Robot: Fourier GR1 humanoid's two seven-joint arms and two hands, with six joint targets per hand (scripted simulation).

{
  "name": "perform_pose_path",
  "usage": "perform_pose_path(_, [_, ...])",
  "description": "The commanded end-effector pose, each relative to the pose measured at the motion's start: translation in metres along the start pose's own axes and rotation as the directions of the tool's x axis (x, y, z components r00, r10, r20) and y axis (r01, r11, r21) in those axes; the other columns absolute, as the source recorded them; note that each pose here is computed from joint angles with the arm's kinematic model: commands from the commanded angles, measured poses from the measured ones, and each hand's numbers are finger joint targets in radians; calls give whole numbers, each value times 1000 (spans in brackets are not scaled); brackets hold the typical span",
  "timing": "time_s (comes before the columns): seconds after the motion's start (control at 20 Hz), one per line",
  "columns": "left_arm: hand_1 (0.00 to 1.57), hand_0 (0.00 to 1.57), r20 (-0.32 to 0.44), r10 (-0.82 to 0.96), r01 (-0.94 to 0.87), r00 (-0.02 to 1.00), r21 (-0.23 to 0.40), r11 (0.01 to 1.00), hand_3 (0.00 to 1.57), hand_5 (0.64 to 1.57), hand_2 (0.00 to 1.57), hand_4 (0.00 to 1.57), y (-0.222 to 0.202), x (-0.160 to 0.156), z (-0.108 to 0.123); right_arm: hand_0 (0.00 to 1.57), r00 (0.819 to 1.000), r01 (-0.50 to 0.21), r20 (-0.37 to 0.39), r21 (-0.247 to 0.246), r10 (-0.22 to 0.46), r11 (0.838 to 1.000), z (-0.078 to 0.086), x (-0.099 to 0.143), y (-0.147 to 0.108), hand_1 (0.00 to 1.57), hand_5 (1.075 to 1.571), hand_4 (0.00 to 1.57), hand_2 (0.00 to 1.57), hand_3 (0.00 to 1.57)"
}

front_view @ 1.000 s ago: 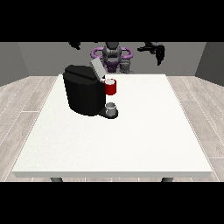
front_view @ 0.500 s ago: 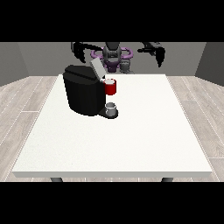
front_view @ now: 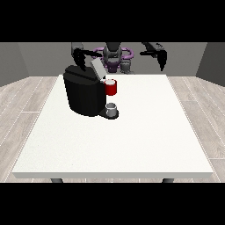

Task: Insert the coffee pod into the coffee machine and close the lid

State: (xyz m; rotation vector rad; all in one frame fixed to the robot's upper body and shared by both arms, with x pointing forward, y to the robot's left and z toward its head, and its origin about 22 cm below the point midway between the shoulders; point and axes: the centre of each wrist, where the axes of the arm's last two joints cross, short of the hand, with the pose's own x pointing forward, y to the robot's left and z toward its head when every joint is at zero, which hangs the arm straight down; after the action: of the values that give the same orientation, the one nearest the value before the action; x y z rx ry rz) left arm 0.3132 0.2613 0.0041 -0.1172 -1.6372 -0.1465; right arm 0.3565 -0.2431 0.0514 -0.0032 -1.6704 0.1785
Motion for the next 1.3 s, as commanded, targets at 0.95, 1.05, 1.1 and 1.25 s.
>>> perform_pose_path(0.95, [0, 0, 67, -23, 21, 997, 37, 999, 0, 1571, 0, 0, -1, 30, 2, 0, 996, -63, 65, 79, 58, 995, -43, 17, 23, 0, 1571, 0, 0, 0])
perform_pose_path(1.05, [0, 0, 60, -24, 21, 998, 46, 999, 0, 1571, 0, 0, 8, 28, 2, 0, 996, -59, 66, 86, 53, 995, -53, 38, 26, 0, 1571, 0, 0, 0])
perform_pose_path(1.1, [0, 0, 75, -52, 47, 996, 61, 997, 0, 1571, 0, 0, 22, 12, 12, 0, 992, -83, 100, 94, 73, 992, -53, 42, 46, 0, 1571, 0, 0, 0])
perform_pose_path(1.25, [0, 0, -2, -8, 8, 1000, 60, 998, 0, 1571, 0, 0, 9, 25, 10, 0, 997, -81, 32, 145, 77, 986, -40, 14, 47, 0, 1571, 114, 0, 0])
